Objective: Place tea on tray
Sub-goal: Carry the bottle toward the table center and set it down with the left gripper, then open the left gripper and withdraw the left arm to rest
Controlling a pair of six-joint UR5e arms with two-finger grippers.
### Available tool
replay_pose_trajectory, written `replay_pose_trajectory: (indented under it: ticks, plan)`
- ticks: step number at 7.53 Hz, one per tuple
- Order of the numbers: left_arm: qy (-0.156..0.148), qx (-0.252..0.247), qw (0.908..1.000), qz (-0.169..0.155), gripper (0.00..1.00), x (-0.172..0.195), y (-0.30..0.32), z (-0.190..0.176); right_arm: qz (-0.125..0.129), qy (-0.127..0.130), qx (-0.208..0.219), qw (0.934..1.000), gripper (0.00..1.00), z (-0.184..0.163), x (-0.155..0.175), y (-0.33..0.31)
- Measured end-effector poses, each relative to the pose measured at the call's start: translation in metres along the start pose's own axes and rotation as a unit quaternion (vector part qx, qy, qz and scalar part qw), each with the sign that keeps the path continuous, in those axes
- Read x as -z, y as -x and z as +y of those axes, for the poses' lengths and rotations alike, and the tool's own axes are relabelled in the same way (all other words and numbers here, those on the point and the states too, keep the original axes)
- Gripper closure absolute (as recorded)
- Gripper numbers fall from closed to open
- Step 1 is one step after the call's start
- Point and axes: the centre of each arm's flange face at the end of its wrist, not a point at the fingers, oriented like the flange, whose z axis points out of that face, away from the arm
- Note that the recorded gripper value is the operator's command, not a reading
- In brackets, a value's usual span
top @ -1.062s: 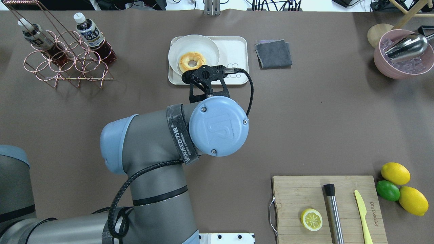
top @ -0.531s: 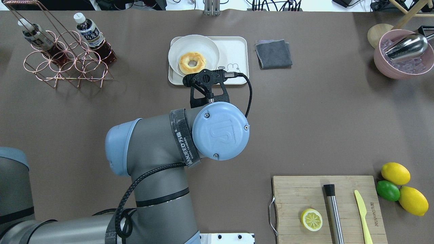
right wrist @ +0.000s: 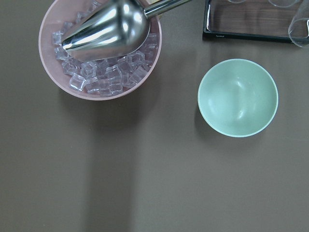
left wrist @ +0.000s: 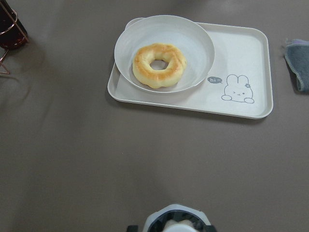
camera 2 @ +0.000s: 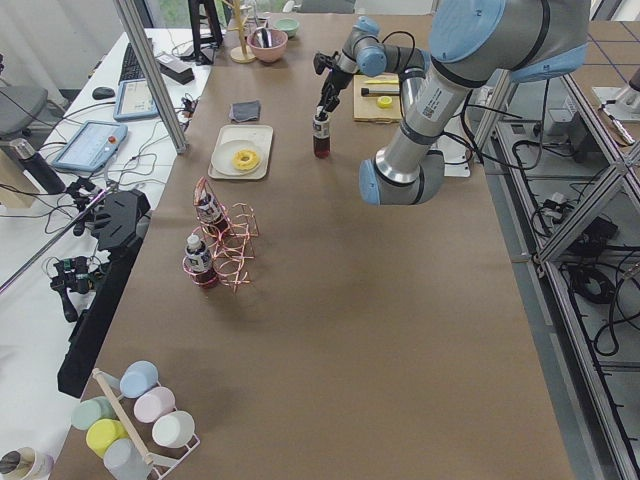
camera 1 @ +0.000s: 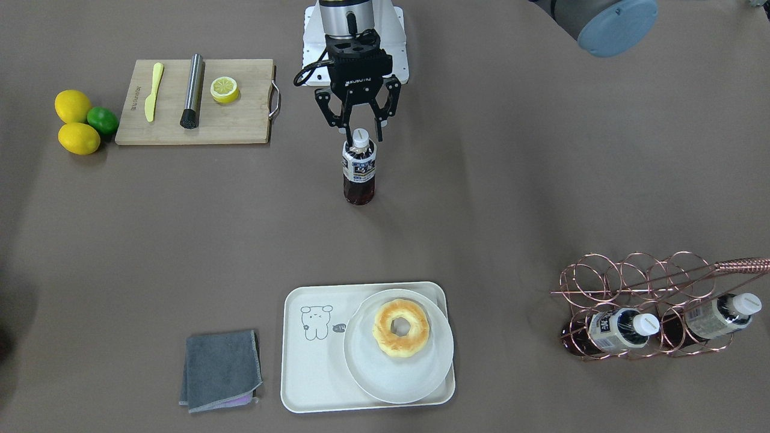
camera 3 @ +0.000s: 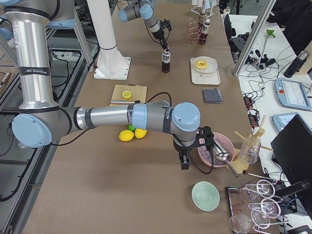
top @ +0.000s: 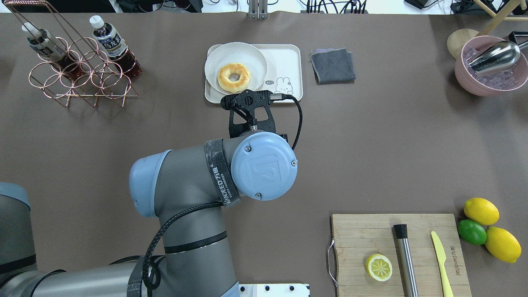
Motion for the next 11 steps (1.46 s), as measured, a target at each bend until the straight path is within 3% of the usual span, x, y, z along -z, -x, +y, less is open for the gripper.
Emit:
replay_pose_trajectory:
  ticks: [3, 5, 7, 8, 9, 11]
  plan:
    - [-0.006, -0.026, 0.9994, 0.023, 0.02, 0.008, 0.000, -0.014, 0.000, 0.000, -0.008, 1.0000, 0.00, -0.009, 0.001, 0.004]
    - [0.003, -0.039, 0.9978, 0.054, 0.02, 0.019, 0.013, -0.059, 0.001, -0.003, -0.014, 0.9999, 0.00, -0.019, 0.004, 0.012]
    - [0.024, -0.075, 0.9949, 0.063, 0.02, 0.019, 0.071, -0.108, 0.001, -0.004, -0.010, 0.9999, 0.00, -0.027, 0.005, 0.021]
    - [0.017, -0.089, 0.9945, 0.052, 0.02, 0.004, 0.101, -0.112, 0.001, -0.006, -0.011, 0.9999, 0.00, -0.029, 0.006, 0.025]
    - [-0.011, -0.095, 0.9944, 0.045, 0.02, -0.015, 0.129, -0.112, 0.000, -0.007, -0.013, 0.9999, 0.00, -0.032, 0.008, 0.029]
    - [-0.044, -0.093, 0.9932, 0.056, 0.02, -0.035, 0.162, -0.112, -0.004, -0.008, -0.009, 0.9999, 0.00, -0.040, 0.008, 0.040]
